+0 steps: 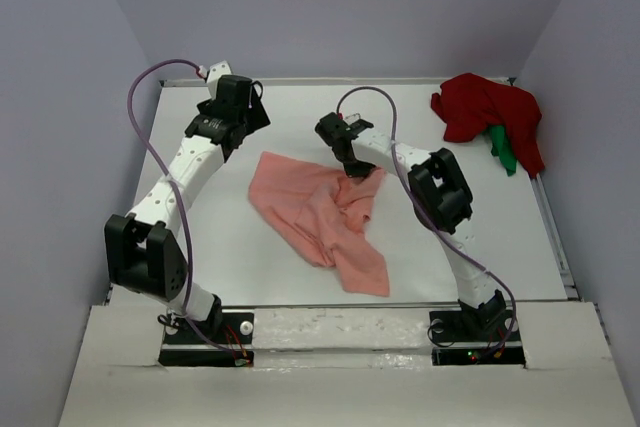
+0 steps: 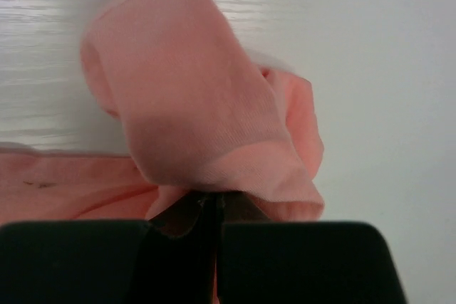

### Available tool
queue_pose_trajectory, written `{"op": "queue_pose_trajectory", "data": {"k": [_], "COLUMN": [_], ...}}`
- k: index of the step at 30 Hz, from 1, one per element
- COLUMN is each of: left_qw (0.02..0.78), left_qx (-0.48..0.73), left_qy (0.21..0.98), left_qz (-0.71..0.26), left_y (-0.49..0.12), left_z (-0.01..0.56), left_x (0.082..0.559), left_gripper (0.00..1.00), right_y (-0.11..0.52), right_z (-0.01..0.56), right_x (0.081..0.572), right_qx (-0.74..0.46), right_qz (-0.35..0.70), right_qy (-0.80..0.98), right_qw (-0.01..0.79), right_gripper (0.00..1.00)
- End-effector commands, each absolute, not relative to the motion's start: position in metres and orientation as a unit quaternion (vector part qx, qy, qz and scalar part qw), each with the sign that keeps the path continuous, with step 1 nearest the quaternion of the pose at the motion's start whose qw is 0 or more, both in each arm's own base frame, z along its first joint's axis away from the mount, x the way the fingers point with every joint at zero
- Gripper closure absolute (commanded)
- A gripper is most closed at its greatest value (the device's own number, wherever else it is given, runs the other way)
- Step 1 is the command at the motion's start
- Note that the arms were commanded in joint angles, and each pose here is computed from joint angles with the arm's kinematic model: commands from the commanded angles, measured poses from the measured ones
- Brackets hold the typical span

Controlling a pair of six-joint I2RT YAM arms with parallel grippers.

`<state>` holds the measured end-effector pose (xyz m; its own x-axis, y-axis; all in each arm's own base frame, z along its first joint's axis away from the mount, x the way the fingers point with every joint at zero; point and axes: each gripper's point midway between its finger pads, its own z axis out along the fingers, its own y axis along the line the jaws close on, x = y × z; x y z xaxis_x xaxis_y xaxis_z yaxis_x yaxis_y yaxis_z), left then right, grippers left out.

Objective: Fold and stack the t-shirts

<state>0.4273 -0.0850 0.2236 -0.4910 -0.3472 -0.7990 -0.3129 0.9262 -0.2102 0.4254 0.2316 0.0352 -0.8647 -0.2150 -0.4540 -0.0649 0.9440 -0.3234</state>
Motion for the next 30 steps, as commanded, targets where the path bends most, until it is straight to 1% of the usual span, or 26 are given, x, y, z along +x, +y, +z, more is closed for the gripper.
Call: {"op": "queue_pose_trajectory", "data": {"k": [1, 8, 13, 14, 15, 17, 18, 21, 23, 24, 25, 27, 28, 29, 30], "left_qw": [0.487, 0.462, 0.469, 0.47, 0.47, 0.466, 0.459, 0.441, 0.421, 0.413, 0.397, 0.382, 0.379, 0.37, 0.367], "left_qx": [-0.187, -0.182, -0.182, -0.181, -0.182, -0.176, -0.163, -0.128, -0.107, -0.102, -0.099, -0.094, -0.091, -0.089, -0.09], "left_qy": [0.853, 0.867, 0.864, 0.863, 0.863, 0.866, 0.872, 0.886, 0.897, 0.901, 0.908, 0.915, 0.917, 0.921, 0.922], "left_qz": [-0.028, -0.027, -0.031, -0.032, -0.033, -0.039, -0.048, -0.065, -0.079, -0.084, -0.092, -0.087, -0.087, -0.084, -0.086], "left_y": [-0.082, -0.087, -0.088, -0.089, -0.089, -0.095, -0.103, -0.129, -0.148, -0.152, -0.158, -0.166, -0.17, -0.172, -0.175], "left_z": [0.239, 0.21, 0.216, 0.216, 0.215, 0.211, 0.205, 0.19, 0.174, 0.168, 0.16, 0.144, 0.139, 0.131, 0.128], "left_x": [0.421, 0.421, 0.421, 0.421, 0.422, 0.421, 0.422, 0.421, 0.418, 0.417, 0.415, 0.413, 0.413, 0.413, 0.412], "left_gripper": [0.12, 0.13, 0.12, 0.12, 0.12, 0.13, 0.13, 0.16, 0.17, 0.2, 0.31, 0.39, 0.54, 0.64, 0.71], "right_y": [0.182, 0.173, 0.172, 0.183, 0.187, 0.2, 0.208, 0.224, 0.226, 0.236, 0.237, 0.245, 0.246, 0.248, 0.252], "right_z": [0.046, 0.033, 0.047, 0.056, 0.061, 0.081, 0.086, 0.113, 0.129, 0.144, 0.153, 0.179, 0.188, 0.199, 0.217], "right_x": [0.411, 0.393, 0.396, 0.401, 0.403, 0.414, 0.417, 0.435, 0.44, 0.445, 0.447, 0.452, 0.453, 0.454, 0.458], "right_qx": [-0.021, 0.0, -0.006, -0.018, -0.026, -0.036, -0.046, -0.072, -0.073, -0.077, -0.078, -0.074, -0.076, -0.073, -0.073], "right_qz": [-0.263, -0.256, -0.257, -0.24, -0.227, -0.199, -0.18, -0.158, -0.157, -0.135, -0.132, -0.107, -0.104, -0.096, -0.081], "right_qy": [0.927, 0.931, 0.927, 0.926, 0.928, 0.928, 0.931, 0.925, 0.923, 0.922, 0.92, 0.915, 0.913, 0.91, 0.904], "right_qw": [0.265, 0.262, 0.273, 0.29, 0.293, 0.313, 0.314, 0.337, 0.344, 0.355, 0.36, 0.382, 0.387, 0.396, 0.412], "right_gripper": [1.0, 1.0, 1.0, 0.97, 0.92, 0.69, 0.62, 0.53, 0.53, 0.54, 0.58, 0.68, 0.77, 0.84, 0.89]}}
